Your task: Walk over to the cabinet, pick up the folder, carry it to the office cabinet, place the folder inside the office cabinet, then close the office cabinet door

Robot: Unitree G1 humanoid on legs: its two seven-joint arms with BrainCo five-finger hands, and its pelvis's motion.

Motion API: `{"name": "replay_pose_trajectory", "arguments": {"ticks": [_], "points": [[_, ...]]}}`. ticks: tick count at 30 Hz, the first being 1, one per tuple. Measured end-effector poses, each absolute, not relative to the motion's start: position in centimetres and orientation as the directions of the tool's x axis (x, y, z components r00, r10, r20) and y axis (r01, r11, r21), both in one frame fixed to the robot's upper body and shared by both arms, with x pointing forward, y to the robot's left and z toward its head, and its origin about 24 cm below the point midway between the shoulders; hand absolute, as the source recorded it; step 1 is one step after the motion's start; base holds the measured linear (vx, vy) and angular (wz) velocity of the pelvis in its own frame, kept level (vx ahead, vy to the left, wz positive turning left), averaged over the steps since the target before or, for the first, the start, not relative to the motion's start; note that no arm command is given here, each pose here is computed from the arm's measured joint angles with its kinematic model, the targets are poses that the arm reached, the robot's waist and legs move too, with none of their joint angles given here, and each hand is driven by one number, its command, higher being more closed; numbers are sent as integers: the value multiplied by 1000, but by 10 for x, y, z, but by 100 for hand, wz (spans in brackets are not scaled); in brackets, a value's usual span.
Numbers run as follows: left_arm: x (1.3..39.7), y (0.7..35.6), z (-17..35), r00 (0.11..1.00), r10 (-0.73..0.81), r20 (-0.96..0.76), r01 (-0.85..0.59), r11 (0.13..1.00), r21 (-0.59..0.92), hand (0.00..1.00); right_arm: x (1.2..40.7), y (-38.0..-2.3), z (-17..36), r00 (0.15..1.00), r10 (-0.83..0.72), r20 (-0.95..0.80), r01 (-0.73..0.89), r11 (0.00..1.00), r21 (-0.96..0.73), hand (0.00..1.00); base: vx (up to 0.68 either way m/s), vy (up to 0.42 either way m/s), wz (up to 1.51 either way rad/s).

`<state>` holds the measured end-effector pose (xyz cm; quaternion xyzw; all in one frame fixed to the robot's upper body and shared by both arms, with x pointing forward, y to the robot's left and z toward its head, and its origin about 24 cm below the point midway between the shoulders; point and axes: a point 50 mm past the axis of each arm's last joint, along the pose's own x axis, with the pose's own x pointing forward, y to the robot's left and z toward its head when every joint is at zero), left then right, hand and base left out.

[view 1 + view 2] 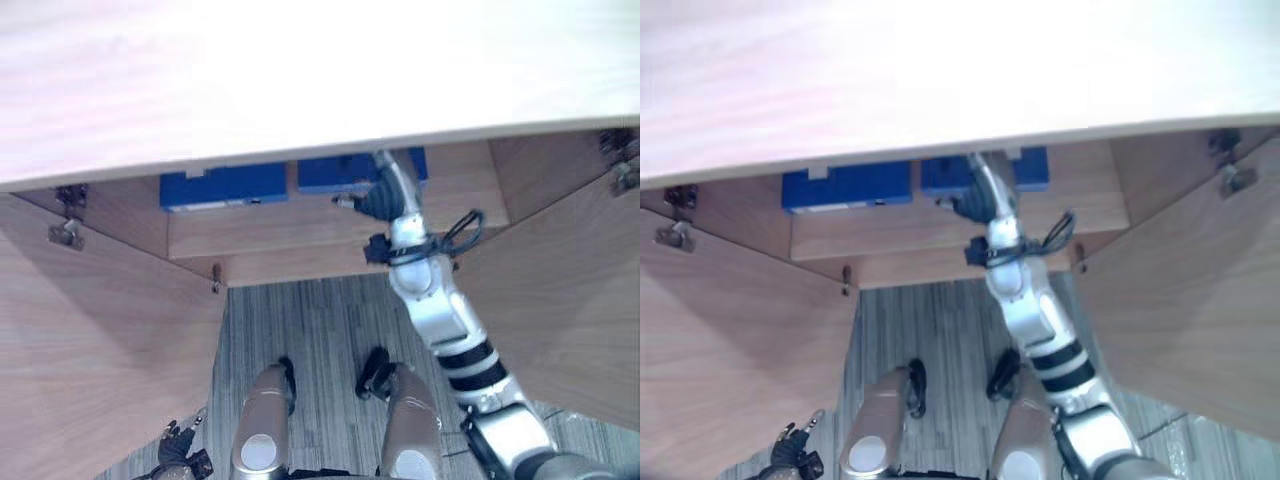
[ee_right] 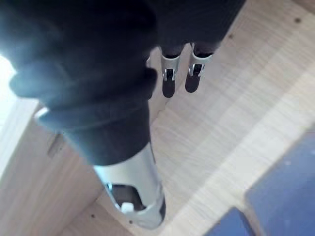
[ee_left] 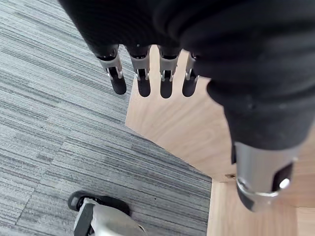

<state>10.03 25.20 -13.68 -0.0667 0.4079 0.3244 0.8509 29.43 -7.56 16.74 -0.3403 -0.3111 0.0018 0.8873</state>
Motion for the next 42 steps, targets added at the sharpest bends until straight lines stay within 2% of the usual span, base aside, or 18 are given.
{"name": "replay_pose_trajectory", "arguments": {"ticks": [2, 4, 6, 7, 9, 10, 13, 14, 16, 17, 19, 22, 26, 28, 31, 37, 39, 42], "points": [[96, 250, -138, 444, 498, -745, -609, 777, 157, 0, 287, -70, 137, 865, 207, 457, 124, 794, -595, 0, 137, -1, -14], [90, 247, -142, 419, 490, -765, -603, 780, 169, 0, 280, -69, 88, 940, 207, 271, -19, 826, -564, 0, 141, -24, -11], [86, 242, -146, 405, 474, -782, -576, 797, 185, 0, 264, -76, 18, 980, 192, -41, -187, 850, -492, 0, 143, -36, -3], [87, 236, -147, 413, 458, -787, -548, 815, 187, 0, 247, -85, -23, 957, 175, -229, -262, 861, -436, 0, 144, -45, -9], [89, 229, -149, 432, 433, -791, -479, 854, 205, 0, 207, -105, -86, 846, 108, -523, -304, 902, -306, 0, 108, -22, -26], [89, 227, -150, 434, 426, -794, -463, 861, 209, 0, 199, -110, -96, 816, 92, -571, -303, 909, -285, 0, 57, -11, -54], [87, 224, -151, 441, 413, -797, -415, 881, 226, 0, 147, -150, -144, 602, -53, -797, -174, 965, -196, 0, 32, 12, -107], [85, 222, -151, 436, 410, -801, -417, 881, 224, 0, 142, -157, -147, 580, -84, -810, -117, 976, -185, 0, -66, 94, -135], [81, 216, -154, 425, 391, -817, -413, 886, 209, 0, 124, -180, -155, 489, -187, -852, 103, 982, -156, 0, -72, 159, -127], [82, 216, -154, 429, 389, -815, -411, 888, 207, 0, 118, -184, -157, 465, -204, -861, 143, 978, -154, 0, -49, 195, -91], [85, 211, -155, 442, 358, -822, -379, 906, 190, 0, 89, -200, -163, 360, -274, -892, 306, 938, -165, 0, -29, 199, -76], [89, 202, -157, 467, 294, -834, -287, 942, 172, 0, 73, -210, -166, 281, -315, -907, 445, 880, -168, 0, -24, 163, -67], [103, 183, -158, 504, 192, -842, -151, 980, 133, 0, 76, -208, -165, 286, -314, -905, 472, 868, -151, 0, -63, 118, -74], [104, 183, -158, 505, 186, -843, -138, 981, 134, 0, 86, -203, -163, 315, -305, -899, 501, 858, -115, 0, -84, 28, -99], [106, 171, -158, 507, 164, -846, -150, 984, 100, 0, 103, -215, -155, 358, -347, -867, 552, 827, -103, 0, -16, 71, -118], [99, 171, -162, 470, 160, -868, -157, 983, 96, 0, 92, -220, -158, 321, -371, -871, 597, 793, -118, 0, 149, -127, -89], [99, 171, -162, 475, 152, -867, -133, 986, 99, 0, 75, -223, -163, 258, -370, -893, 605, 782, -149, 0, -47, -170, -50], [100, 175, -161, 477, 158, -864, -147, 984, 99, 0, 71, -218, -166, 237, -351, -906, 602, 785, -147, 0, -185, -36, -49]]}}
